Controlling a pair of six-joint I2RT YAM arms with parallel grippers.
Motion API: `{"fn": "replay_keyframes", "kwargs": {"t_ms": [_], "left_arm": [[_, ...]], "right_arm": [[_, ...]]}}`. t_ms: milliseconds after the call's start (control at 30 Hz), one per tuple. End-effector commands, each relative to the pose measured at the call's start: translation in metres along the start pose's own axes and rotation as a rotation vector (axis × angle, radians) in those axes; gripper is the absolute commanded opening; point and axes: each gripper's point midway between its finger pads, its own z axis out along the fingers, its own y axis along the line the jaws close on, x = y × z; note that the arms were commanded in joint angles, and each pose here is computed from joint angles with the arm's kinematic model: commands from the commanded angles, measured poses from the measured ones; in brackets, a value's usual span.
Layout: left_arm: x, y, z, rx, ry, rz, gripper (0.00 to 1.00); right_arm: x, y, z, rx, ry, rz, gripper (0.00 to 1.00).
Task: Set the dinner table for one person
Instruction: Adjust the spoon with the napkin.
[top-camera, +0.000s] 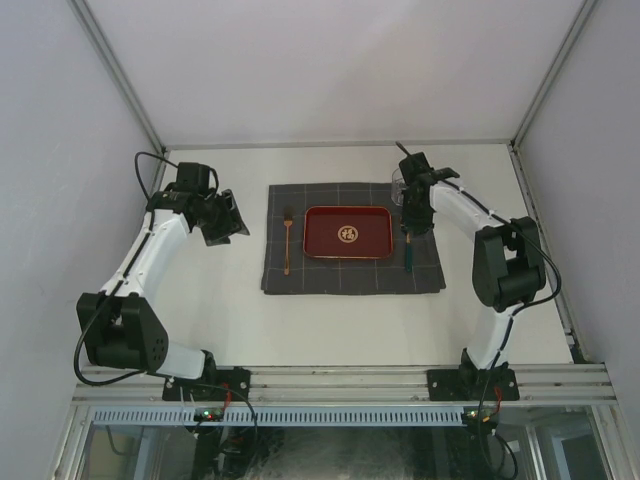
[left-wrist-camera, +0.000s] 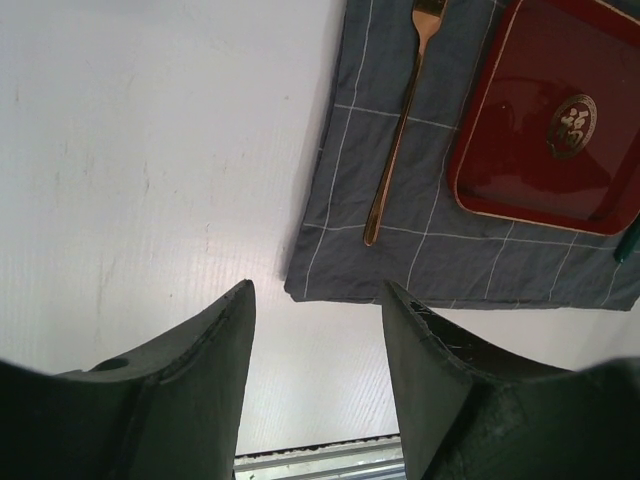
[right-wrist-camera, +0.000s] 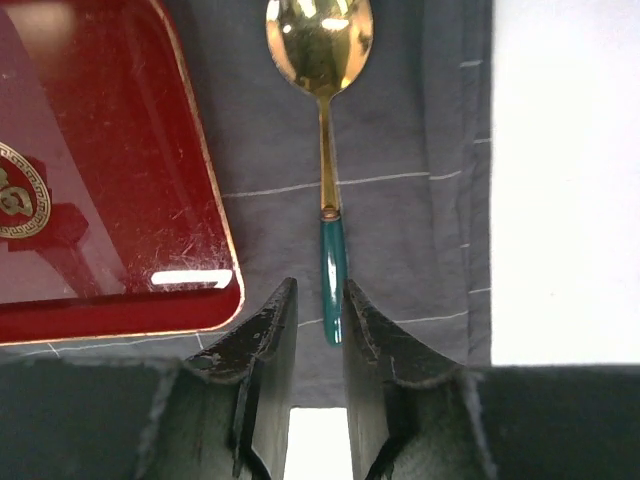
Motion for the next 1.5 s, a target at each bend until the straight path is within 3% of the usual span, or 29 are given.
{"fn": "replay_keyframes", "kwargs": {"t_ms": [0, 600, 1467], "left_arm": [[-0.01, -0.013, -0.017, 0.058, -0.064, 0.032, 0.58], [-0.006, -0.008, -0.025, 0.038, -0.069, 0.051, 0.58], [-0.003, -0.004, -0.024, 0.027, -0.069, 0.048, 0.58]], "right_arm": [[-0.001, 0.018, 0.007, -0.042, -0.029, 0.028, 0.22], [0.019, 0.015, 0.038, 0.026, 0.032, 0.01, 0.2], [0.019, -0.003, 0.048, 0.079, 0.049, 0.026, 0.22]]}}
